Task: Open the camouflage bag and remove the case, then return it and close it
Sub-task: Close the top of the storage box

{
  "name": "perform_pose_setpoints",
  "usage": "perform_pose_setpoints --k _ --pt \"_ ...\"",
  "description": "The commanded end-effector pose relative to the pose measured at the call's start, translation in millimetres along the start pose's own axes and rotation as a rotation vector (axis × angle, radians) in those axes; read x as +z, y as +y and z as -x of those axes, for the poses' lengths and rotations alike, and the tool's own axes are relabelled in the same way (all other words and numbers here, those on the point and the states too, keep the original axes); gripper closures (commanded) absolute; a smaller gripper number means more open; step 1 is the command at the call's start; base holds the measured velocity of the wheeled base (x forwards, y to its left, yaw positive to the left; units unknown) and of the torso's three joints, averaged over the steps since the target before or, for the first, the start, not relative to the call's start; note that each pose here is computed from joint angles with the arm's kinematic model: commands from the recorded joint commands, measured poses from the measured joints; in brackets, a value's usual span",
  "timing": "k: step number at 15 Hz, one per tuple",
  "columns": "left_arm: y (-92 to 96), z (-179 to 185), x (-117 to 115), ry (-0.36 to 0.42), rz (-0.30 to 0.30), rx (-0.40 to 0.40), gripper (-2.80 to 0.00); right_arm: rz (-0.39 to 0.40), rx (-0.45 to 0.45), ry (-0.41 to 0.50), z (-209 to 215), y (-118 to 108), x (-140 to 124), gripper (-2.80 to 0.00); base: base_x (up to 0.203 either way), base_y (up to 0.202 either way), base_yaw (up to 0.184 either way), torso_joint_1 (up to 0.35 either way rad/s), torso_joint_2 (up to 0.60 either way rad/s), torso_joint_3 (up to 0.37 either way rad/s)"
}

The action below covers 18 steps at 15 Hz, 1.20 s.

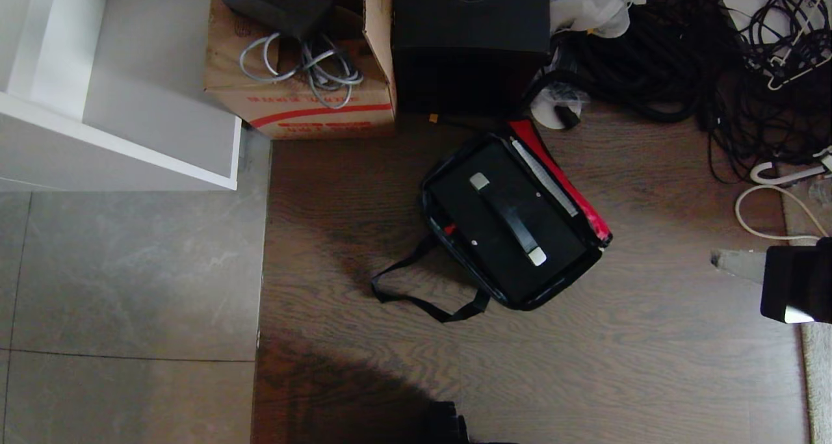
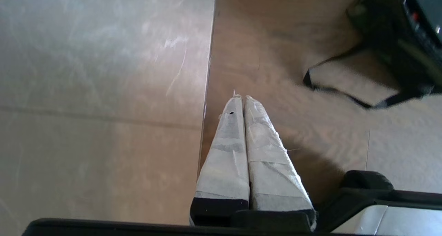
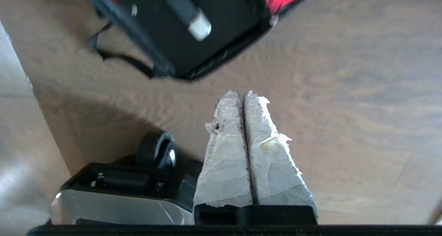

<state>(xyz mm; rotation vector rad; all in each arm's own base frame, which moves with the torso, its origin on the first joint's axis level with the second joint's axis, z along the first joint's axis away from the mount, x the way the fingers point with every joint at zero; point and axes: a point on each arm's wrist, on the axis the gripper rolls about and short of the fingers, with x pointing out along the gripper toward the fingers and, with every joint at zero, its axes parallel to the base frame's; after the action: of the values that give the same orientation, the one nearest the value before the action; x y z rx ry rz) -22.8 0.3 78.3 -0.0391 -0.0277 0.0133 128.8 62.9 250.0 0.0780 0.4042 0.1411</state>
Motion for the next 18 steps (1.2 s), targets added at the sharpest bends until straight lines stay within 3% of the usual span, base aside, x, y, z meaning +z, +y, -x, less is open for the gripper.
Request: perform_pose_setpoints --k 1,4,12,15,18 --pt "0.1 -1 -2 0.007 -0.001 0.0 0.0 0.0 -0.001 -0.002 0 1 1 0.0 0.193 0.0 0.0 -0.004 0.0 0.005" --pt "0.1 -1 -2 0.007 -0.002 0.002 0.0 0.0 -0.002 -0.002 0 0 2 0.0 0.149 0.0 0.001 0.005 0.0 0.003" --pt "0.1 -1 -2 0.007 -0.002 0.0 0.0 -0.02 -0.011 0.021 -3 0 -5 0.0 0.0 0.0 0.0 0.0 0.0 0.0" --pt "0.1 -1 -2 0.007 -0.002 0.002 0.0 -0.092 -0.039 0.058 -12 -1 -11 0.0 0.0 0.0 0.0 0.0 0.0 0.0" --pt "0.1 -1 -2 0.007 -0.002 0.002 0.0 -0.163 -0.144 0.09 -28 -13 -12 0.0 0.0 0.0 0.0 0.0 0.0 0.0"
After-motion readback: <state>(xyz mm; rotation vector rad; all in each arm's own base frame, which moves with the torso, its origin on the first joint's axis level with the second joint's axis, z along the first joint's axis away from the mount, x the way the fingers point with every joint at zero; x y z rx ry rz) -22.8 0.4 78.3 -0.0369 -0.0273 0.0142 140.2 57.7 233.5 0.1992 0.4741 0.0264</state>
